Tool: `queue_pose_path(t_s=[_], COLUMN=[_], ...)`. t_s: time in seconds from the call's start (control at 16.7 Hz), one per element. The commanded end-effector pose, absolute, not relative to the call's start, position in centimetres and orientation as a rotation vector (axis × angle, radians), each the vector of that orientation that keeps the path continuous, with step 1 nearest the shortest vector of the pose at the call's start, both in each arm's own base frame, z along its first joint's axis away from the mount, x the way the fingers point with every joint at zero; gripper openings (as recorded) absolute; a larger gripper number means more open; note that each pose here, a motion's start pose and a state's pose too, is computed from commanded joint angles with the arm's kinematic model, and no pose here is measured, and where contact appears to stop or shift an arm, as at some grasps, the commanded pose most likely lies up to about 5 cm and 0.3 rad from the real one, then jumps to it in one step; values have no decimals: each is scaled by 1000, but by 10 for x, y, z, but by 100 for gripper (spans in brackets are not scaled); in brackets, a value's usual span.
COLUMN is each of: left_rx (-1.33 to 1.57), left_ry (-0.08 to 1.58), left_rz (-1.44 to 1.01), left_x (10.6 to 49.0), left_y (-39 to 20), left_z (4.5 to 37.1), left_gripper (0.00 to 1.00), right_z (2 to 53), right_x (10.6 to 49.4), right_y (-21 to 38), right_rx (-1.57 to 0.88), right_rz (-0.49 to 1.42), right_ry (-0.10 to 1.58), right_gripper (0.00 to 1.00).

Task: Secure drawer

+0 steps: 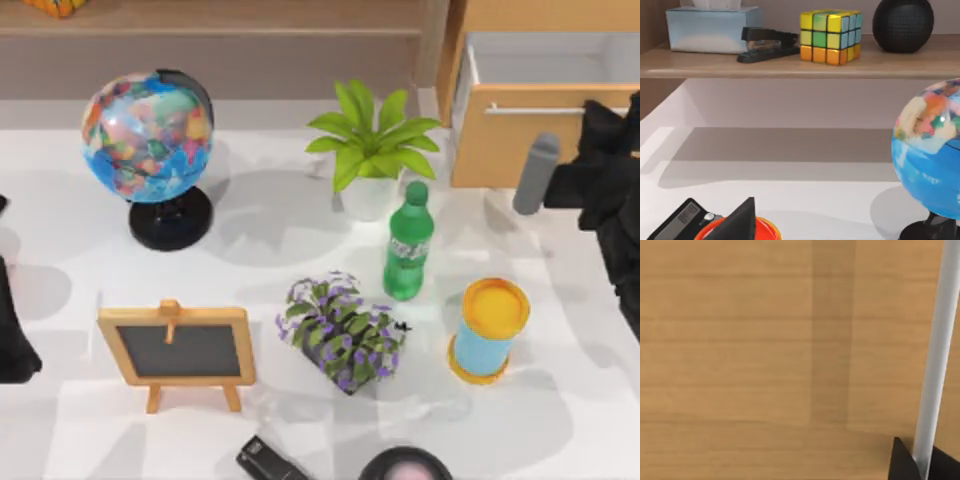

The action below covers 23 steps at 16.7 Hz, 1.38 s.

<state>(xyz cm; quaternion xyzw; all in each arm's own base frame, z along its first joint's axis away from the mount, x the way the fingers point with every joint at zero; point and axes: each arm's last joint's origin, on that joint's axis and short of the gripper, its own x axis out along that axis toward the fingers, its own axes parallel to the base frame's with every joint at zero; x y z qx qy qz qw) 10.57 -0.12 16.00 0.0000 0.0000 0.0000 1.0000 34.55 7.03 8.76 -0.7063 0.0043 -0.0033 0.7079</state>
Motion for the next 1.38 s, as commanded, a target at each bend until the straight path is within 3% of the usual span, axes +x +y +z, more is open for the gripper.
queue_pose_path(t_s=[1.38], left_rx=[0], left_ry=[0], left_rz=[0], left_x=[106], left_y=[-1], left_z=[160], left_gripper=[100], right_z=[88], right_x=[440], right_y=[69], right_rx=[-1567], right_rz=[-1], right_ry=[16], right_gripper=[0])
